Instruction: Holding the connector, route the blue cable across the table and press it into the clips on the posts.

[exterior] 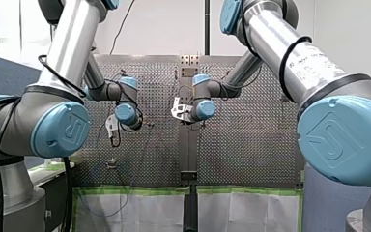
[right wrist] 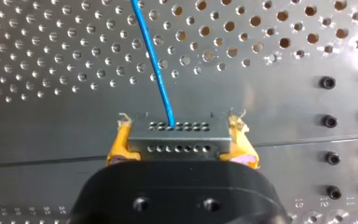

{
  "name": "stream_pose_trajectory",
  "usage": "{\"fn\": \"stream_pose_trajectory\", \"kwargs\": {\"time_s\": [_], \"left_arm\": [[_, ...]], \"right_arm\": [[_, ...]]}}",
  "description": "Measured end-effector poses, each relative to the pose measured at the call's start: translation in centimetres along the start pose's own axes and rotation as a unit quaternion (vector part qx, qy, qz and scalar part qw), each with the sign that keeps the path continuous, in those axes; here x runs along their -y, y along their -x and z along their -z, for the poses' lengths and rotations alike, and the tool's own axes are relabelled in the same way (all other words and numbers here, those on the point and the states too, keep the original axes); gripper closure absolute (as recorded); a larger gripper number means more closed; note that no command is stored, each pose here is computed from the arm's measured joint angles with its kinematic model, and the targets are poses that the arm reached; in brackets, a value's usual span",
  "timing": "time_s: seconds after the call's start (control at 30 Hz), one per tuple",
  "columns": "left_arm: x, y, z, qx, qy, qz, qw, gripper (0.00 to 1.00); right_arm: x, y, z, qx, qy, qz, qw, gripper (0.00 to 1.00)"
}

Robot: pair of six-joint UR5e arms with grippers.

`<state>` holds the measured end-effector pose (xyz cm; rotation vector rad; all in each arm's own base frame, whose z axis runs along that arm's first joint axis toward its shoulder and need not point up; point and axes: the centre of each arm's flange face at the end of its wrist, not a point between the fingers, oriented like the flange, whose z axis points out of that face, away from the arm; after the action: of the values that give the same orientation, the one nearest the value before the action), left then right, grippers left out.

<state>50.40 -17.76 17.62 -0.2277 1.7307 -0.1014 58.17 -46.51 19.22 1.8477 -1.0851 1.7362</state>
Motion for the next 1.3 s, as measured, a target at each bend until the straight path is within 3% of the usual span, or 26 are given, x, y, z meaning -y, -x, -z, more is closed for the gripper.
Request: {"fn": "stream_pose_trajectory", "kwargs": {"time_s": [0.23,0.53,0.77,0.93,1.17,1.3], "left_arm": [[0.3,0.7,2.8,0.012,-0.008,0.002,0.9999,0.0],[1.2,0.3,6.6,-0.005,-0.022,-0.018,0.9996,0.0],[2.8,0.2,9.5,0.01,-0.035,-0.003,0.9993,0.0],[4.5,-0.5,9.8,-0.002,-0.053,-0.002,0.9986,0.0],[8.0,-2.0,9.2,-0.021,-0.087,-0.011,0.9959,0.0],[9.2,-2.6,8.6,-0.026,-0.096,-0.012,0.9949,0.0]], "right_arm": [[-0.1,0.0,0.0,0.0,0.0,-0.0014,1.0,1.0],[-0.6,-0.2,-0.1,-0.001,0.002,-0.0083,1.0,1.0],[-1.1,-0.3,-0.2,0.001,0.001,-0.0125,0.9999,1.0],[-1.5,-0.3,-0.2,0.003,0.004,-0.0136,0.9999,1.0],[-2.2,-0.3,-0.1,0.011,0.01,-0.014,0.9998,1.0],[-2.4,-0.4,-0.1,0.012,0.012,-0.014,0.9998,1.0]]}}
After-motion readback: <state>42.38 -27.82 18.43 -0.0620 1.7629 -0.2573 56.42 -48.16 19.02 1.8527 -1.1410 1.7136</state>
